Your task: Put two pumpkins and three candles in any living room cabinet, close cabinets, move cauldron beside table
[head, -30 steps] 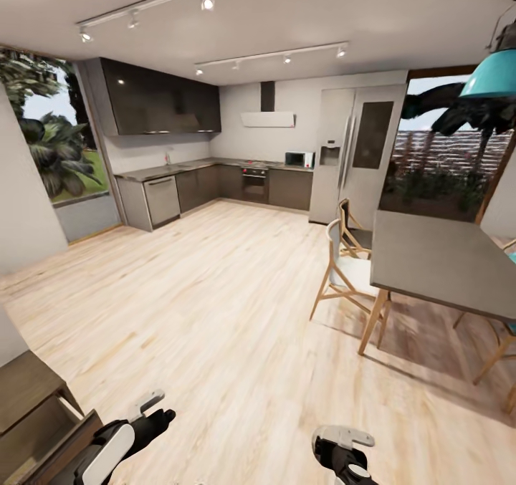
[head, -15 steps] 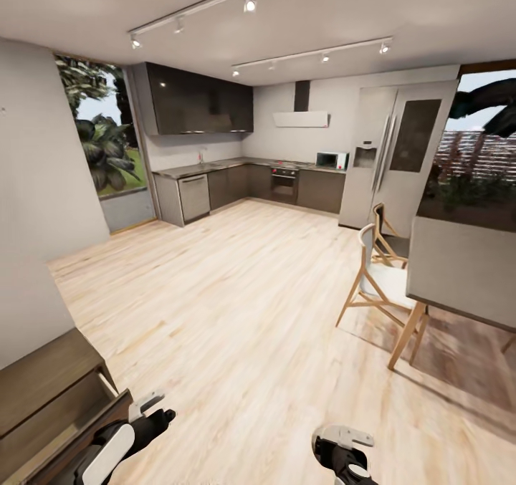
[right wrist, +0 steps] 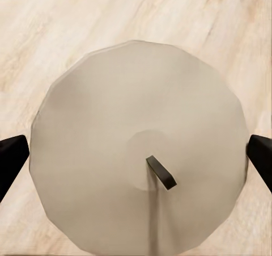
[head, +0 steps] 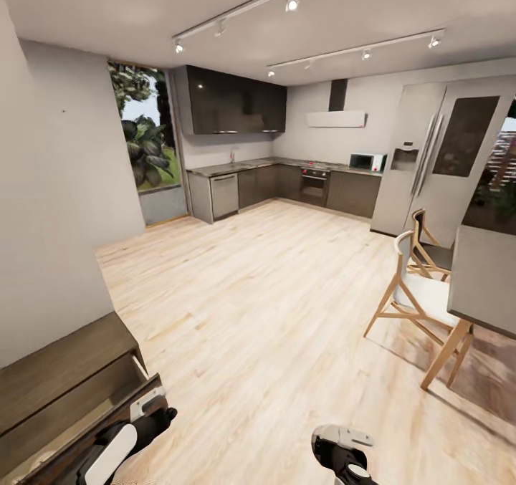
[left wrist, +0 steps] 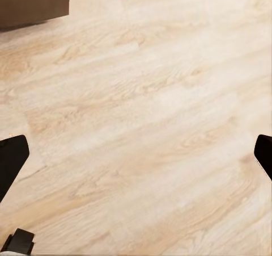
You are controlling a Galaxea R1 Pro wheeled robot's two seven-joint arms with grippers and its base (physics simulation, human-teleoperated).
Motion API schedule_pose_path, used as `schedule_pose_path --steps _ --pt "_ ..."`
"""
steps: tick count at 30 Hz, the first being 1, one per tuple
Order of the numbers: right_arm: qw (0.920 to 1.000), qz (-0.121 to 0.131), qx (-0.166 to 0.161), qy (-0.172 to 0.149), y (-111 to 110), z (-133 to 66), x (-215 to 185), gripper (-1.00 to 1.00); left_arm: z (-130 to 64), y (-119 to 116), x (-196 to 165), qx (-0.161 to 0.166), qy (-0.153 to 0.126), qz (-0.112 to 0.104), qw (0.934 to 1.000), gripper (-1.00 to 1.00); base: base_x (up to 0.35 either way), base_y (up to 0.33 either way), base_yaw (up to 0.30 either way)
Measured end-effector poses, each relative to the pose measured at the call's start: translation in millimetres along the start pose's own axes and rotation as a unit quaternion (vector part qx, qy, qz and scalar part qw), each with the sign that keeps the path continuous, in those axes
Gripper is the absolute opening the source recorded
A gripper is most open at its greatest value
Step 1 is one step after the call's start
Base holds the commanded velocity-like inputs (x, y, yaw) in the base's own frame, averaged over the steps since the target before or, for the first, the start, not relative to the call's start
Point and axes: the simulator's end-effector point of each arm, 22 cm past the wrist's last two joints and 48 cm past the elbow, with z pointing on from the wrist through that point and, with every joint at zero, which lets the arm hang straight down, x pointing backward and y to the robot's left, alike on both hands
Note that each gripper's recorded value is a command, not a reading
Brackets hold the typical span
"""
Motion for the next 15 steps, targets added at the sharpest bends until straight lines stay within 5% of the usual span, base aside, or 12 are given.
schedule_pose_path --steps 15 --pt "0.9996 0.004 0.001 -0.026 -2.0 -12.2 -13.5 -1.00 -11.0 -15.8 9.1 0.007 0.006 -0.013 0.9999 1.00 0.000 0.000 0.284"
